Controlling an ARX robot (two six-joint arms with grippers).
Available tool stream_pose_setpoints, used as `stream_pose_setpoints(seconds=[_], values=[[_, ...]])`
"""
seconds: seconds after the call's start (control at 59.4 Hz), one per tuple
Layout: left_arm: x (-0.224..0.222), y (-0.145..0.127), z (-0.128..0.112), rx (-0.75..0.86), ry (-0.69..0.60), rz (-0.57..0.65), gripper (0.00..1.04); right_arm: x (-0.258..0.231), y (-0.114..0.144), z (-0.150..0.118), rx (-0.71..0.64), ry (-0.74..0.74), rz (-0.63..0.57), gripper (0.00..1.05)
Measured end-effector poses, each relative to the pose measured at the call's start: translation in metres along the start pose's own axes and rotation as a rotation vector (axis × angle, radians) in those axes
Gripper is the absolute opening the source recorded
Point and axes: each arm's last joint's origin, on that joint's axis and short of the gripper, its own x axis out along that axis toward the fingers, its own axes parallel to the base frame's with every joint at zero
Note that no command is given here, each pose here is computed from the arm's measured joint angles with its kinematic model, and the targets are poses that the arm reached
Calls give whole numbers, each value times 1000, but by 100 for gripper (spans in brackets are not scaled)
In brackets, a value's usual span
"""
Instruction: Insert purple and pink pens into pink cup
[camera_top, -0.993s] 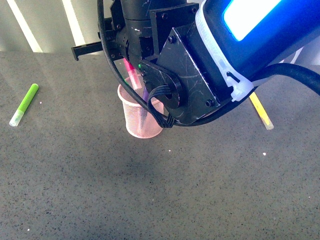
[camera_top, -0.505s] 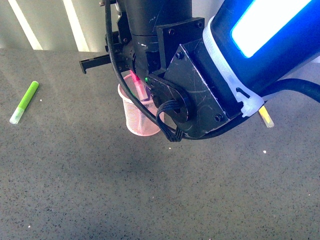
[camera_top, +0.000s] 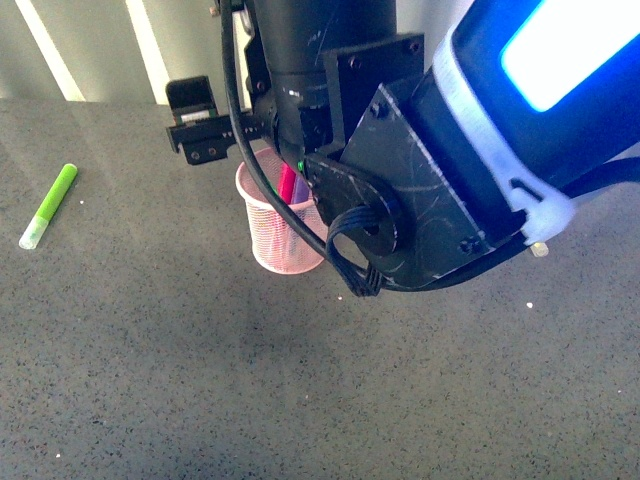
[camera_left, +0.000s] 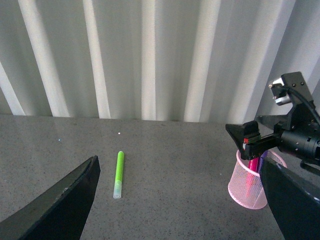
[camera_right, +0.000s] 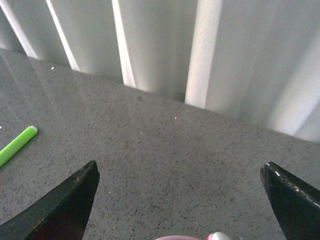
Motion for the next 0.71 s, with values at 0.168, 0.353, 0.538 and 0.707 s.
stream_pose_setpoints(seconds=[0.168, 0.353, 0.538, 0.707], values=[[0, 0, 0, 0, 0, 0, 98, -30, -16, 43, -1, -51, -105, 98], [0, 0, 0, 0, 0, 0, 98, -70, -43, 82, 59, -91, -233, 98], [0, 0, 0, 0, 0, 0, 98, -75, -49, 77, 54, -129, -315, 92], [0, 0, 0, 0, 0, 3, 98, -135, -83, 59, 31, -213, -401, 60]])
